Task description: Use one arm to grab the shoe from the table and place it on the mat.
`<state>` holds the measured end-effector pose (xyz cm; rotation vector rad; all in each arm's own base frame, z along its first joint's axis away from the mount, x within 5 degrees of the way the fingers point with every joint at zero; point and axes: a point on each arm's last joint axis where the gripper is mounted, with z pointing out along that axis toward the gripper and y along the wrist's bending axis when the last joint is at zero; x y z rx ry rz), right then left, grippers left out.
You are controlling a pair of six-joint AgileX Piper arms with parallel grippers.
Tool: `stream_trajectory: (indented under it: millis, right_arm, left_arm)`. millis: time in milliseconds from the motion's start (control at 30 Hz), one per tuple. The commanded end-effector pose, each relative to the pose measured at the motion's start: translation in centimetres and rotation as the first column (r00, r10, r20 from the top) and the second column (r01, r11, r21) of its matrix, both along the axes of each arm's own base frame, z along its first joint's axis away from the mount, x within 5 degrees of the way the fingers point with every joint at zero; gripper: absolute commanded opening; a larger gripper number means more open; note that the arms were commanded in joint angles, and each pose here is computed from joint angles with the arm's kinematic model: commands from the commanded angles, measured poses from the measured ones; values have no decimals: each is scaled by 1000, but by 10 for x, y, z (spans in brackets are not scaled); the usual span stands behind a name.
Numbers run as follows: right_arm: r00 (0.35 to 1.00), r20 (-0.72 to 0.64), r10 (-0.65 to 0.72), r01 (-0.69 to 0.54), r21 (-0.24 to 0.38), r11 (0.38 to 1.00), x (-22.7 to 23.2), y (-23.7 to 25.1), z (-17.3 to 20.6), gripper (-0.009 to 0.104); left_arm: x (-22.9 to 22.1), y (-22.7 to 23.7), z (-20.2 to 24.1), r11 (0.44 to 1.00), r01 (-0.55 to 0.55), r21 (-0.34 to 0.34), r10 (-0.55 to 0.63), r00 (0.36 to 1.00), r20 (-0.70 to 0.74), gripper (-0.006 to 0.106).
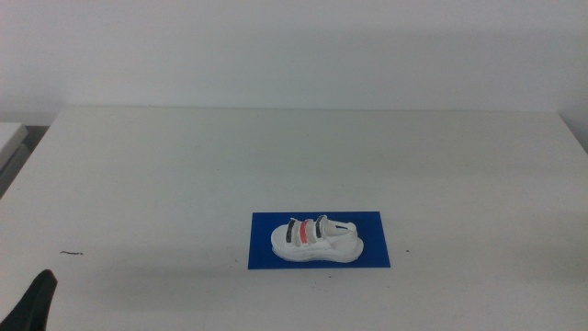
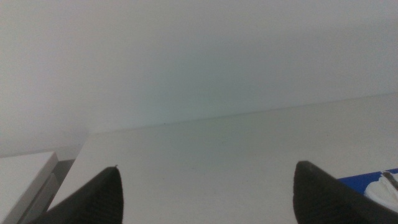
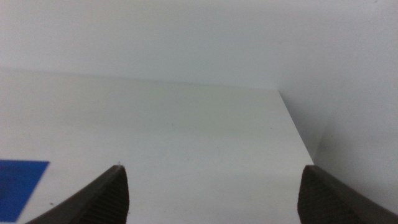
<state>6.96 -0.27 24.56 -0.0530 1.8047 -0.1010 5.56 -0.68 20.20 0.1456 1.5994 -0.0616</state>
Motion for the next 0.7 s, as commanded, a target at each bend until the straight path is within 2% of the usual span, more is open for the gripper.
stream_trajectory:
  millis: [0, 67, 167, 300, 667]
  right_arm:
    - [999, 51, -5, 4, 23, 1000, -9, 1, -10, 79]
    - [997, 77, -3, -1, 56, 998, -13, 2, -18, 79]
    - [995, 97, -3, -2, 55, 999, -18, 2, -33, 79]
    - [1000, 28, -4, 2, 59, 998, -15, 2, -58, 79]
    - [1000, -15, -1, 2, 60, 998, -16, 2, -63, 79]
  left_arm:
    - [0, -1, 1, 1000, 8, -6, -8, 1000, 6, 94]
    - [0, -1, 1, 1000, 8, -6, -8, 1000, 6, 94]
    - [0, -1, 1, 1000, 8, -6, -8, 1000, 6, 94]
    - [0, -1, 1, 1000, 8, -6, -8, 1000, 6, 94]
    - [0, -1, 1, 1000, 8, -6, -8, 1000, 6, 94]
